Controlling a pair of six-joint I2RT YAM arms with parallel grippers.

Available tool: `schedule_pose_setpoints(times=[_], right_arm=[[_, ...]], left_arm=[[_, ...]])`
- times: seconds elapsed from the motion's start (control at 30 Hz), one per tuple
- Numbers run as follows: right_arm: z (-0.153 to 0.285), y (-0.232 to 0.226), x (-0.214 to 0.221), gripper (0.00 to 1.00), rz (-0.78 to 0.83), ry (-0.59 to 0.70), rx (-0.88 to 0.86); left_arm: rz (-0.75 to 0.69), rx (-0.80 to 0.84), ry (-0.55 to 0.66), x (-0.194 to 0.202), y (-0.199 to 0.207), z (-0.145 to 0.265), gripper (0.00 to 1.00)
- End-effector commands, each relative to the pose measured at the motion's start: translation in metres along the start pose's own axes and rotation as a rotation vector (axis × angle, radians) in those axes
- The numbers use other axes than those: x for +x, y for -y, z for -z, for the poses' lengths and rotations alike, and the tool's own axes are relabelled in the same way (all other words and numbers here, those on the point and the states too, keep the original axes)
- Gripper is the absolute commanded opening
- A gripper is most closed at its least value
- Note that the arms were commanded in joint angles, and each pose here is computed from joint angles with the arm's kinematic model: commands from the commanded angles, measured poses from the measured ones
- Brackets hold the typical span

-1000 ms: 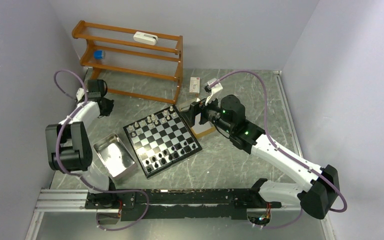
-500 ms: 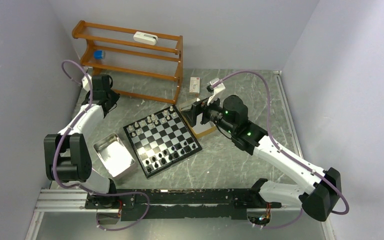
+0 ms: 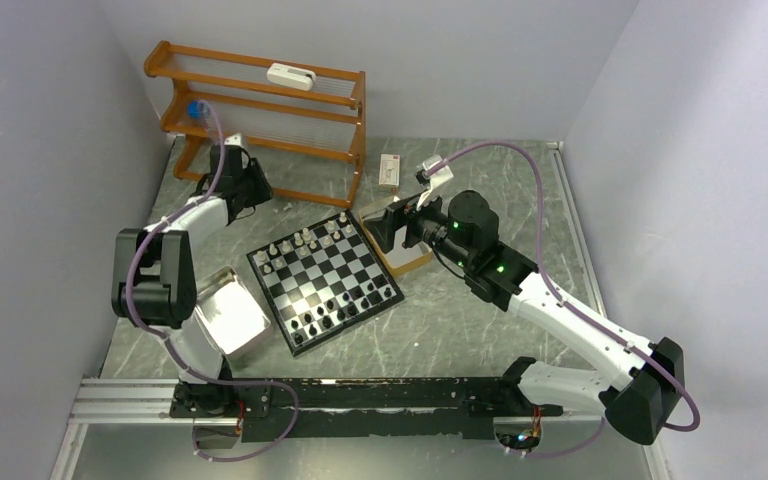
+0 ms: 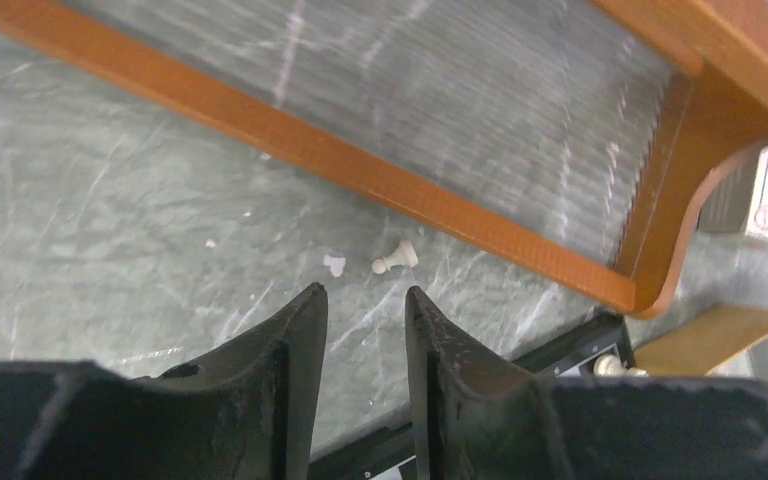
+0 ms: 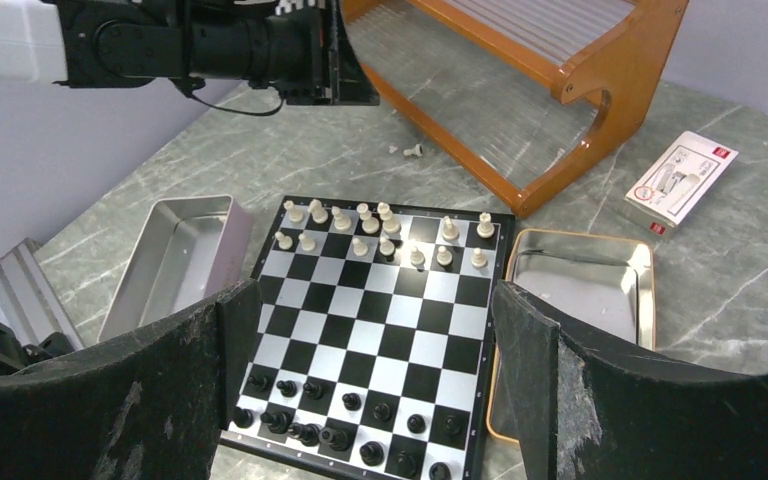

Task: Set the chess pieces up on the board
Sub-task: Pick up the chess piece at the center of the board.

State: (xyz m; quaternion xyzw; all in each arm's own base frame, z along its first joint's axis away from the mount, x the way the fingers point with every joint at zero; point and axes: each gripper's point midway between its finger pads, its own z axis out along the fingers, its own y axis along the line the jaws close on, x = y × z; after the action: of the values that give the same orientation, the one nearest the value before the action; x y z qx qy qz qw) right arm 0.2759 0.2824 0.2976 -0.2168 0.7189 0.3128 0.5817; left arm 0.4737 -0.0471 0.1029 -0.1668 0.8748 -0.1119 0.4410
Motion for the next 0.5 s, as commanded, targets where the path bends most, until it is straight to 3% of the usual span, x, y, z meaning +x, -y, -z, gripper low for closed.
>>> schedule_pose_setpoints(times=[0.0, 0.17, 0.47], right_arm=[[0.001, 0.001, -0.003, 0.9, 0.015, 0.018, 0.001], [0.001, 0.001, -0.001, 0.9, 0.017, 0.019, -0.005], [-0.001, 0.002, -0.001, 0.9, 0.023, 0.021, 0.002]], left_arm=[[-0.268, 0.202, -0.023, -0.007, 0.033, -0.013, 0.4], [-0.415, 0.243, -0.116, 0.0, 0.034, -0.025, 0.41], [-0.611, 0.325, -0.151, 0.02, 0.046, -0.042, 0.38]])
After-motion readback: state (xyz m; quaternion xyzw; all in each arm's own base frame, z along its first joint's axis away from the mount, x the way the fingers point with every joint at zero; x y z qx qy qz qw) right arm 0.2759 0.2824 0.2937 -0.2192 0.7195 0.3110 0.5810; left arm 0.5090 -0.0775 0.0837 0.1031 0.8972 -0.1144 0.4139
